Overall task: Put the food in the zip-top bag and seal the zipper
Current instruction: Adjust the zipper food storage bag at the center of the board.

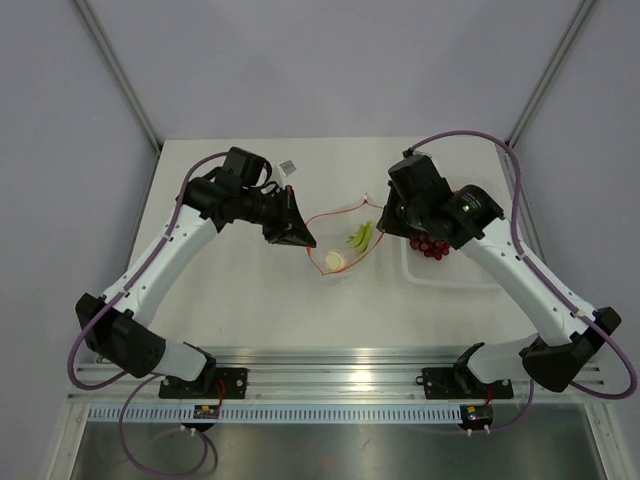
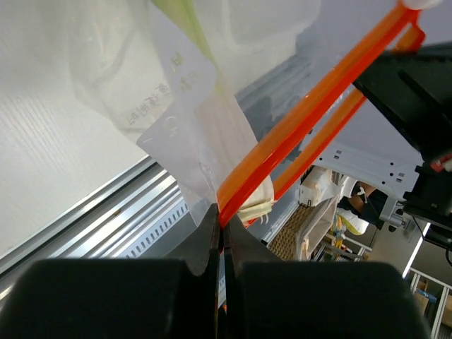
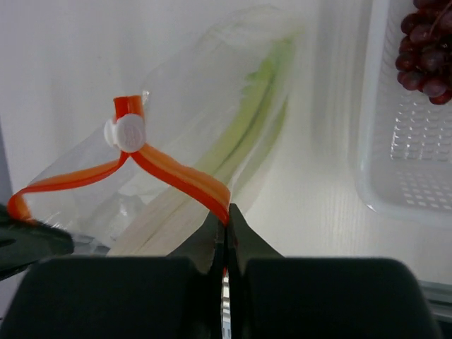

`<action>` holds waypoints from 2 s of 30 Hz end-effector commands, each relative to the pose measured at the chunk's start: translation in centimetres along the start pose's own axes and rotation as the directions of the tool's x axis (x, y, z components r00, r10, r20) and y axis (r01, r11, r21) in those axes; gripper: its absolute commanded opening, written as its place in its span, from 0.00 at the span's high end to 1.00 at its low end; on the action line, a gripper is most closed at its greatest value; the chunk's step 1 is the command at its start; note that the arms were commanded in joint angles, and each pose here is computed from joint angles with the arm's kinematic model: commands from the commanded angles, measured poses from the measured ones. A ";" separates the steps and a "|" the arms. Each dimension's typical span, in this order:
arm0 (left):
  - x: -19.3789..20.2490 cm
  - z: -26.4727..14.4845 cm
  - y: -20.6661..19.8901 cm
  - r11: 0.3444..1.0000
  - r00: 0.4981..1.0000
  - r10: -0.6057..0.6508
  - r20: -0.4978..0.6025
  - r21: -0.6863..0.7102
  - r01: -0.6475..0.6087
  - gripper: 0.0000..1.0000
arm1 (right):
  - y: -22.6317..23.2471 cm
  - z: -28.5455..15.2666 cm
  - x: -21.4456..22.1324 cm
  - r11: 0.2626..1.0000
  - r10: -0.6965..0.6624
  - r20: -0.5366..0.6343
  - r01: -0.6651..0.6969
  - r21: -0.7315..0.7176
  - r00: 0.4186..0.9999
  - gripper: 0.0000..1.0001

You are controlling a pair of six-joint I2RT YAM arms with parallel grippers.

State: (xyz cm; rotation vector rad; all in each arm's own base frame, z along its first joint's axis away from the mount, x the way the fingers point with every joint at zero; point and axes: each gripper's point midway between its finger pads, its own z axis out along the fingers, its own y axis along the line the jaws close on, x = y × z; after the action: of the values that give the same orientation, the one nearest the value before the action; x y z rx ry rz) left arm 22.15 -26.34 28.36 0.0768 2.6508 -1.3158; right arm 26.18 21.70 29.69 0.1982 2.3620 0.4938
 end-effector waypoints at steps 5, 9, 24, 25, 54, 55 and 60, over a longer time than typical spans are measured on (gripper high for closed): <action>2.2 2.0 3.3 0.995 0.997 0.002 -0.071 -0.099 -0.009 1.00 | -1.0 2.9 1.3 0.999 -0.032 -0.098 0.033 0.009 0.995 1.00; 2.5 2.1 2.1 0.996 0.996 0.034 -0.083 -0.077 -0.040 1.00 | -0.1 4.0 -0.1 0.999 -0.044 -0.083 0.045 0.021 0.996 1.00; -1.0 4.6 -2.0 0.997 0.996 0.065 -0.057 -0.048 -0.067 1.00 | 6.5 2.5 0.5 0.977 0.027 -0.147 -0.057 -0.208 0.989 1.00; -1.9 3.8 -3.7 0.994 0.994 0.103 -0.018 -0.035 -0.104 1.00 | 7.4 1.5 -0.7 0.972 0.023 -0.107 -0.048 -0.231 0.994 1.00; -1.2 3.2 -1.2 0.997 0.997 0.072 -0.023 -0.038 -0.073 1.00 | 2.7 2.7 0.2 0.997 0.014 -0.041 -0.017 -0.071 0.999 1.00; -0.6 4.1 0.5 0.997 0.998 0.044 -0.052 -0.068 -0.047 1.00 | 2.3 3.5 1.0 0.998 0.022 -0.056 -0.025 -0.055 0.998 1.00; -0.1 4.6 1.5 0.996 0.997 0.029 -0.077 -0.080 -0.035 1.00 | 0.1 5.8 3.5 0.999 0.026 -0.110 -0.023 0.024 0.994 1.00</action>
State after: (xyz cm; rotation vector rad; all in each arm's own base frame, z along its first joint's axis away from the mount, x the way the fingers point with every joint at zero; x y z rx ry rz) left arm 22.85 -28.81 22.64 0.1188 2.8274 -1.1604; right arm 27.05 24.48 23.70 0.1794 2.4978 0.5038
